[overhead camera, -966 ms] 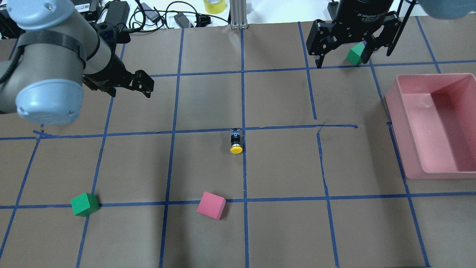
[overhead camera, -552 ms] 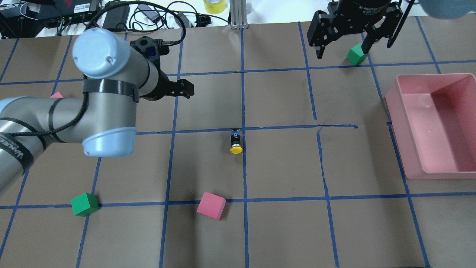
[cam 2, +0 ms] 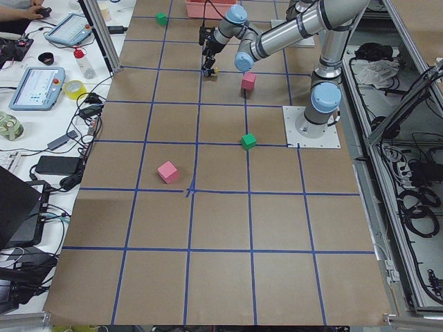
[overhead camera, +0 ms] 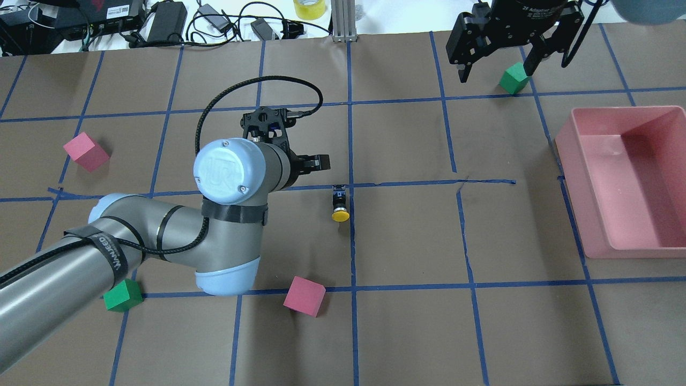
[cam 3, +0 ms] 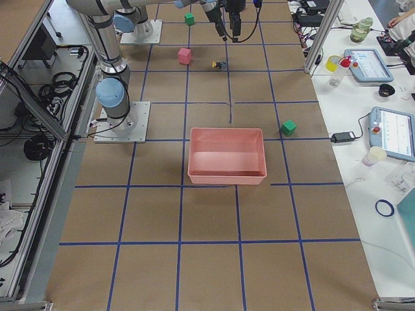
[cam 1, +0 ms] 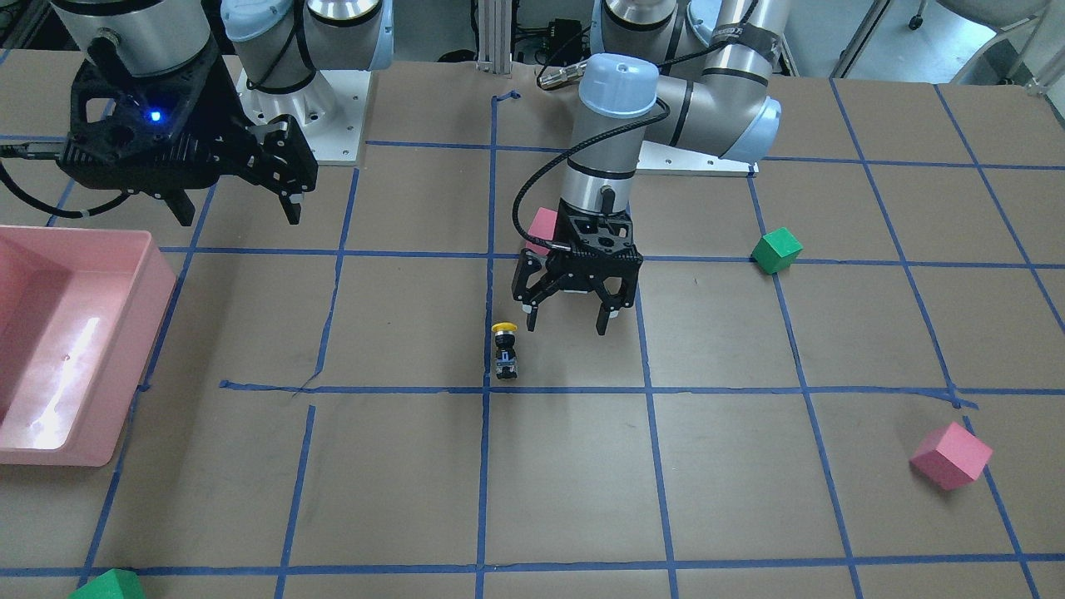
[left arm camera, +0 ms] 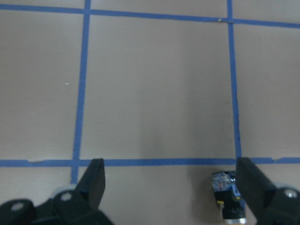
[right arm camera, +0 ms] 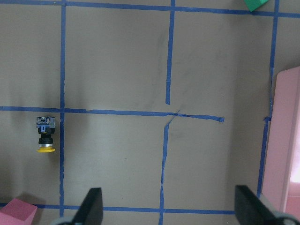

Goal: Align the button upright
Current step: 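Move the left gripper over the switch lying on the table, then grasp the switch body with the left gripper and lift it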

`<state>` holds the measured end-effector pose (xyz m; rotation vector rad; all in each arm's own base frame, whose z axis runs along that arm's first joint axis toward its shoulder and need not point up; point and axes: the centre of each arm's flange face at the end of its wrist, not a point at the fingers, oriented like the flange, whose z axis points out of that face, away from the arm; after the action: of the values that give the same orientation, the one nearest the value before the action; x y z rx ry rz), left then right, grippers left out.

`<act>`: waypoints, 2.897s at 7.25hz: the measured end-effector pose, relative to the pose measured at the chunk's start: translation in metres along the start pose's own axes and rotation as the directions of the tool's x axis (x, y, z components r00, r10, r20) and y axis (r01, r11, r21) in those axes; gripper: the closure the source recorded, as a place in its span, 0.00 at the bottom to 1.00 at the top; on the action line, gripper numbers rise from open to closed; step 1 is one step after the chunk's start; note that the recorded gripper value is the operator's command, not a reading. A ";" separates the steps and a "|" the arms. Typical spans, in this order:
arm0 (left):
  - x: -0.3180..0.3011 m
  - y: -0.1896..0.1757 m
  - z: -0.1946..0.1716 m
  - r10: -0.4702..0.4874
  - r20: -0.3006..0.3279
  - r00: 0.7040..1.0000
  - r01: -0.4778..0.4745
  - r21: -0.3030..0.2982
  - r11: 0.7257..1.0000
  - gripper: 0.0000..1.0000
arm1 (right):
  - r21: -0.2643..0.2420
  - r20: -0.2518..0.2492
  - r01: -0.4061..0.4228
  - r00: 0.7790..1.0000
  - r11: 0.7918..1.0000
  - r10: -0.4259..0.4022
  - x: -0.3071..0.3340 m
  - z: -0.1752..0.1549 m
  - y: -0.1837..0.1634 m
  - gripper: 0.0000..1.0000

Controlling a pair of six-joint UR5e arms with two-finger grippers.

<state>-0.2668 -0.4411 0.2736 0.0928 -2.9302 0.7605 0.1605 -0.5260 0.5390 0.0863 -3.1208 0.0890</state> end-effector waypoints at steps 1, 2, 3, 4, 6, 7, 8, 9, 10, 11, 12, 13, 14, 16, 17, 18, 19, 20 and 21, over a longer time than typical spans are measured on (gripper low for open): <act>0.015 0.018 0.013 0.001 0.025 1.000 -0.001 -0.017 1.000 0.08 | 0.000 0.000 0.000 1.000 1.000 0.000 0.000 0.000 0.000 0.00; 0.027 0.034 0.029 0.007 0.042 0.999 -0.005 -0.046 0.999 0.10 | 0.000 -0.001 0.001 1.000 1.000 -0.001 0.001 0.000 0.000 0.00; 0.035 0.046 0.044 0.004 0.052 0.999 0.000 -0.073 0.997 0.08 | 0.000 -0.001 0.001 1.000 1.000 -0.001 0.000 0.000 0.000 0.00; 0.043 0.053 0.056 -0.007 0.057 0.998 0.013 -0.093 0.996 0.10 | 0.000 0.000 0.001 1.000 1.000 -0.001 0.000 0.000 0.000 0.00; 0.052 0.060 0.070 -0.025 0.063 0.998 0.032 -0.112 0.993 0.13 | 0.000 0.000 0.001 1.000 1.000 -0.001 0.000 -0.001 0.001 0.00; 0.054 0.058 0.074 -0.028 0.062 0.998 0.035 -0.114 0.993 0.13 | 0.000 0.001 0.001 1.000 1.000 -0.001 0.000 -0.001 0.000 0.00; 0.057 0.056 0.078 -0.031 0.059 0.998 0.038 -0.116 0.992 0.13 | 0.001 0.001 0.001 1.000 1.000 -0.001 0.000 -0.001 0.001 0.00; 0.058 0.056 0.083 -0.032 0.060 0.998 0.039 -0.123 0.992 0.13 | 0.001 0.002 0.001 1.000 1.000 -0.001 0.000 -0.001 0.001 0.00; 0.058 0.056 0.086 -0.032 0.062 0.998 0.040 -0.128 0.991 0.15 | 0.001 0.002 0.000 1.000 1.000 0.000 0.000 -0.001 0.001 0.00; 0.058 0.057 0.088 -0.037 0.064 0.997 0.045 -0.131 0.990 0.40 | 0.002 0.001 0.000 1.000 1.000 0.000 0.000 -0.001 0.001 0.00; 0.059 0.057 0.087 -0.047 0.066 0.997 0.056 -0.131 0.990 0.72 | 0.001 0.001 0.000 1.000 1.000 0.000 0.000 -0.001 0.001 0.00; 0.059 0.057 0.087 -0.057 0.067 0.996 0.066 -0.129 0.990 0.96 | 0.000 0.000 0.001 1.000 1.000 -0.001 0.000 -0.001 0.001 0.00; 0.059 0.057 0.086 -0.063 0.069 0.996 0.071 -0.131 0.989 1.00 | 0.000 0.000 0.001 1.000 1.000 -0.001 0.000 -0.001 0.001 0.00; 0.059 0.056 0.087 -0.060 0.085 0.995 0.073 -0.159 0.985 1.00 | -0.001 0.000 0.001 1.000 1.000 -0.001 0.000 -0.001 0.001 0.00; 0.062 0.053 0.087 -0.058 0.089 0.994 0.073 -0.180 0.981 1.00 | -0.001 0.000 0.001 1.000 1.000 -0.001 0.000 -0.001 0.001 0.00; 0.068 0.041 0.082 -0.058 0.087 0.995 0.075 -0.207 0.976 1.00 | -0.002 -0.001 0.001 1.000 1.000 -0.001 0.001 0.000 0.001 0.00; 0.076 0.021 0.075 -0.076 0.111 0.991 0.102 -0.258 0.961 1.00 | -0.002 -0.001 0.001 1.000 1.000 -0.001 0.001 0.000 0.001 0.00; 0.082 -0.001 0.066 -0.132 0.157 0.979 0.177 -0.325 0.929 1.00 | -0.001 -0.001 0.001 1.000 1.000 -0.001 0.001 -0.001 0.001 0.00; 0.081 -0.019 0.060 -0.224 0.187 0.957 0.282 -0.392 0.876 1.00 | -0.001 -0.001 0.001 1.000 1.000 -0.001 0.000 -0.001 0.001 0.00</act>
<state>-0.3512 -0.4890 0.2407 0.4971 -3.0436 0.0858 0.1600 -0.5253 0.5397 0.0874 -3.1200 0.0881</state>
